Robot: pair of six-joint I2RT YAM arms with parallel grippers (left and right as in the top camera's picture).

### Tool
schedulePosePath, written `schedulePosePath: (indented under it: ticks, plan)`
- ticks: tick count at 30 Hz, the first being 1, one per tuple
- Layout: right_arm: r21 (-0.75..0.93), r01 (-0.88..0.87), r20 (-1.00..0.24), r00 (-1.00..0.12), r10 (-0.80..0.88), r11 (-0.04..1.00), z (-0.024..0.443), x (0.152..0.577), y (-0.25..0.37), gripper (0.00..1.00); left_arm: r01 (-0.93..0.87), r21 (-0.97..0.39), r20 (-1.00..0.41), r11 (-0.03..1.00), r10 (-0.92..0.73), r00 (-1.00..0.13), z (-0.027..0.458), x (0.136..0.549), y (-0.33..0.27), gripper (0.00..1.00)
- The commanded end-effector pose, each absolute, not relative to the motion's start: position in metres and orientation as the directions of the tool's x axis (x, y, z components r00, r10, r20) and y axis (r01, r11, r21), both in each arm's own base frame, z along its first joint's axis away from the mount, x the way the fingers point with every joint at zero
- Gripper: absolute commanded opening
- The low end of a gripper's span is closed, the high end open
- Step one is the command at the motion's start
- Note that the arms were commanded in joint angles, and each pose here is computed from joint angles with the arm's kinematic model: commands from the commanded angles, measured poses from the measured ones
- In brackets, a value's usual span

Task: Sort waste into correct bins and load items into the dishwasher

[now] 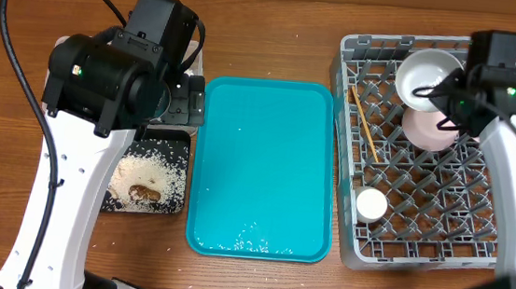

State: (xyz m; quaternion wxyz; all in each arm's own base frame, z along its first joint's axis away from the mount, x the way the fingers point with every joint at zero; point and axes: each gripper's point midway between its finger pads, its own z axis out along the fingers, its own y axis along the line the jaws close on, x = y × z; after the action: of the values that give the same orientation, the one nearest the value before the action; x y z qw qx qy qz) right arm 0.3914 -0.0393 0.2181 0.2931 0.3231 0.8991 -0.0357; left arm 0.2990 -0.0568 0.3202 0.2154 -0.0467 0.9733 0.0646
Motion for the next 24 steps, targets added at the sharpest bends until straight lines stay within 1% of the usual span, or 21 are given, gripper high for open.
schedulePosePath:
  ticks: [1, 3, 5, 10, 11, 18, 24]
  plan:
    - [-0.085, 0.614, -0.747, -0.560, 0.358, 0.785, 0.270, 0.381, -0.038, 0.04, -0.127, 0.104, -0.423, 0.986, -0.071, -0.903, 0.319, 0.300, -0.056, 1.00]
    - [-0.191, 0.626, -0.794, -0.551, 0.256, 0.756, 0.278, 0.378, -0.030, 0.04, -0.127, 0.104, -0.423, 0.986, -0.071, -0.903, 0.319, 0.300, -0.056, 1.00]
    - [-0.289, 0.631, -0.823, -0.548, 0.150, 0.720, 0.277, 0.379, -0.018, 0.04, -0.125, 0.104, -0.423, 0.987, -0.070, -0.903, 0.319, 0.300, -0.056, 1.00]
    - [-0.430, 0.647, -0.814, -0.579, 0.039, 0.630, 0.264, 0.387, -0.019, 0.04, -0.125, 0.104, -0.423, 0.987, -0.070, -0.903, 0.319, 0.300, -0.056, 1.00]
    - [-0.452, 0.649, -0.809, -0.587, 0.024, 0.612, 0.261, 0.389, -0.020, 0.04, -0.125, 0.104, -0.423, 0.987, -0.070, -0.903, 0.319, 0.300, -0.056, 1.00]
    - [-0.542, 0.598, -0.746, -0.666, -0.010, 0.591, 0.221, 0.404, -0.014, 0.04, -0.122, 0.098, -0.420, 0.988, -0.070, -0.905, 0.319, 0.300, -0.057, 1.00]
    - [-0.588, 0.567, -0.708, -0.706, -0.028, 0.576, 0.204, 0.407, -0.012, 0.04, -0.122, 0.098, -0.420, 0.988, -0.070, -0.905, 0.319, 0.300, -0.057, 1.00]
